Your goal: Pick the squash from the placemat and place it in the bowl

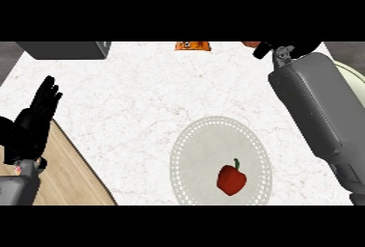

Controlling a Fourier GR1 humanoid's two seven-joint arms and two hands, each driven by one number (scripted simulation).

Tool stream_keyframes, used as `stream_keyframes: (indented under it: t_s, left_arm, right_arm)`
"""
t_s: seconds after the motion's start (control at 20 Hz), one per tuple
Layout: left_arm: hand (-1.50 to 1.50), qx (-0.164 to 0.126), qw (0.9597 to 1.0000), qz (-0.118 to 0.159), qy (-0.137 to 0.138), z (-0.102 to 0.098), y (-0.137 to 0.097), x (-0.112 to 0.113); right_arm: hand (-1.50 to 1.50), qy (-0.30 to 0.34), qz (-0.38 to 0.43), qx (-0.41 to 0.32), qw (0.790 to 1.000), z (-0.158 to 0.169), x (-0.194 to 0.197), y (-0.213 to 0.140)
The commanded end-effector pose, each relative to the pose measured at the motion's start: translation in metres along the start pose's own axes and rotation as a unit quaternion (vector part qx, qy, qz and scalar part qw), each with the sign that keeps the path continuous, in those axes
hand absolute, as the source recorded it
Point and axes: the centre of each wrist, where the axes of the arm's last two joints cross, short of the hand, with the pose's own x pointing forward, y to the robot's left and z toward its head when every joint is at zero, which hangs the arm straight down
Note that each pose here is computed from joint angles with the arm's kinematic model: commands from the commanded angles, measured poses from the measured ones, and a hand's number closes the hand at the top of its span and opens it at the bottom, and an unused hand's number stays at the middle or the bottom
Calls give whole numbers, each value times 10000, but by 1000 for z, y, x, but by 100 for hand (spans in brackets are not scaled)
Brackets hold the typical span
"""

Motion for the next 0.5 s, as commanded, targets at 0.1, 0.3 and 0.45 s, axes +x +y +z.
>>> stream_keyframes:
  t_s: [0.1,0.3,0.45]
  left_arm:
    - [0,-12,10000,-29,-9,4,-2,2]
    - [0,-40,10000,4,-60,8,11,-10]
    - [0,1,9999,-88,-142,0,2,0]
  right_arm:
    - [150,775,-211,-278,9964,-16,-17,-17]
    - [150,873,-732,-278,9931,-44,-65,-20]
    - [150,916,-752,-303,9925,-62,-103,-23]
